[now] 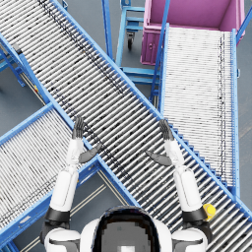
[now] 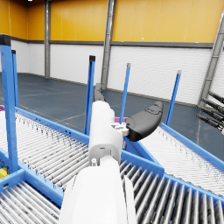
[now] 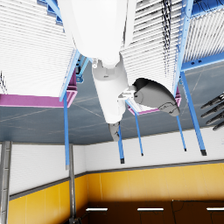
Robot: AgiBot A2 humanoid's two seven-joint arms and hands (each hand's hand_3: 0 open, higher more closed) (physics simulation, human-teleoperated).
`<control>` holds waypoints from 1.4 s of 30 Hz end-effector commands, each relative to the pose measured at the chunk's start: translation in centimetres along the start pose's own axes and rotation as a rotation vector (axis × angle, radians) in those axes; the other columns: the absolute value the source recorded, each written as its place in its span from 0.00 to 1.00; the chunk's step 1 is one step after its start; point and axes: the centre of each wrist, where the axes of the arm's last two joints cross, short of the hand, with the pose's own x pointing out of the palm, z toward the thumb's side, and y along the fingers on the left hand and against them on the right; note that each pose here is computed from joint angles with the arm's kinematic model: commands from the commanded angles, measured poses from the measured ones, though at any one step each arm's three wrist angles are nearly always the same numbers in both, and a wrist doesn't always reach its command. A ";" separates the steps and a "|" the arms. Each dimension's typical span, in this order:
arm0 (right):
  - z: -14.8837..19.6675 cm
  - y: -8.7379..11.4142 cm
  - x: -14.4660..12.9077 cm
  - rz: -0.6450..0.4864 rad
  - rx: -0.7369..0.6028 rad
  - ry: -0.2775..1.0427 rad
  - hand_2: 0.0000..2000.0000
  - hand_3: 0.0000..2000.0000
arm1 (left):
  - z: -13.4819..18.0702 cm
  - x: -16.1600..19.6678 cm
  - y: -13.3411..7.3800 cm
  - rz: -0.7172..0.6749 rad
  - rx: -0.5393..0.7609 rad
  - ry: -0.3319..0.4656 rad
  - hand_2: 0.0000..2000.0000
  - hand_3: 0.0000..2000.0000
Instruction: Pick up the oil and place it on the left assembly line, put the cola on the right, and keep Sprite still
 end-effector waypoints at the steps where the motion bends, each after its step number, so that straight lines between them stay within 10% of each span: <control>1: 0.0 0.0 0.0 0.000 0.000 0.000 0.00 0.00 | 0.0 0.0 0.0 0.000 0.000 0.000 0.00 0.00; 42: 0.0 0.0 0.0 0.000 0.000 0.000 0.00 0.00 | 0.0 0.0 0.0 0.000 0.000 0.000 0.00 0.00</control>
